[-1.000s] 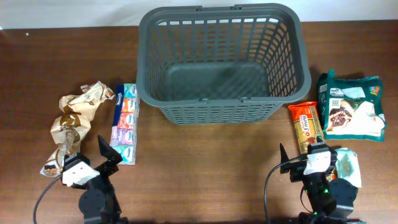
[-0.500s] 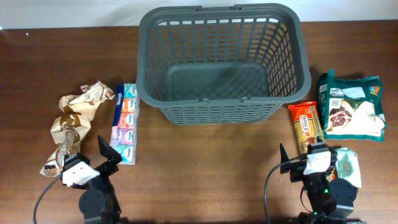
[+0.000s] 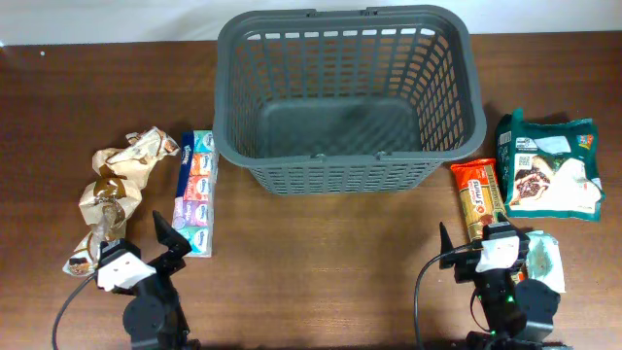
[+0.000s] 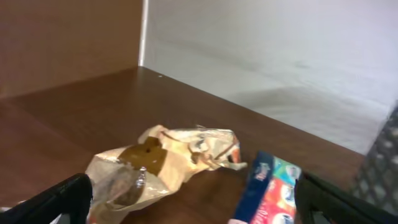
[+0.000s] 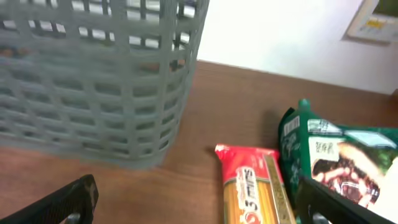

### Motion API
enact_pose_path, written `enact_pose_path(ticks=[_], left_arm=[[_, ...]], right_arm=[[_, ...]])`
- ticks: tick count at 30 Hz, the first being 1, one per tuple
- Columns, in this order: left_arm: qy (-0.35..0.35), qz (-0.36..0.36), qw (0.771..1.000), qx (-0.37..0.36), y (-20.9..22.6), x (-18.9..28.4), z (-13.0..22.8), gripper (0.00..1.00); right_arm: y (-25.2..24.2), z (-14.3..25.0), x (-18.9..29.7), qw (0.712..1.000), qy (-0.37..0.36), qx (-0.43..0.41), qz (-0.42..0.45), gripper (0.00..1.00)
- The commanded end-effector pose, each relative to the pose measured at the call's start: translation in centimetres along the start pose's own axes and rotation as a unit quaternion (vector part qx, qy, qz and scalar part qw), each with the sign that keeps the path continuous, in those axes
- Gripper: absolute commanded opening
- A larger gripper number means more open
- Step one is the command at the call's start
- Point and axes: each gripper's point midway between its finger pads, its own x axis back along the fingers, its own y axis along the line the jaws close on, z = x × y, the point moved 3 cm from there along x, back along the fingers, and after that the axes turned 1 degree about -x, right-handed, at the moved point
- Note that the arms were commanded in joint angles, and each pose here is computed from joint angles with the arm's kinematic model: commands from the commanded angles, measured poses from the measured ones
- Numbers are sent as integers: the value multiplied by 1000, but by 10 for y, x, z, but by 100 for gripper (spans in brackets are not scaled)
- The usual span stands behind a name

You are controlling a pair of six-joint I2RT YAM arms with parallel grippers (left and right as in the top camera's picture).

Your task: Pack container

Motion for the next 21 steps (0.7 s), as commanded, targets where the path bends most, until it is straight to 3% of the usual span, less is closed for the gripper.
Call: enact_pose_path(ticks=[1, 6, 11, 15, 21], left_arm=[[11, 77, 997, -7, -21, 1, 6, 99], [-35, 128, 991, 3, -38, 6, -21, 99], [-69, 150, 986, 8, -52, 16, -76, 99], [-64, 178, 982, 6, -72, 17, -127, 99], [15, 195, 981, -5, -103, 8, -205, 99]], right_arm=[[6, -14, 1, 999, -37, -31, -22, 99], [14, -66, 13, 987, -144, -25, -63, 99], [12, -122, 38, 982, -175, -22, -64, 99], [8, -179, 59, 985, -156, -29, -66, 99], [3, -254, 82, 995, -58, -18, -77, 99]])
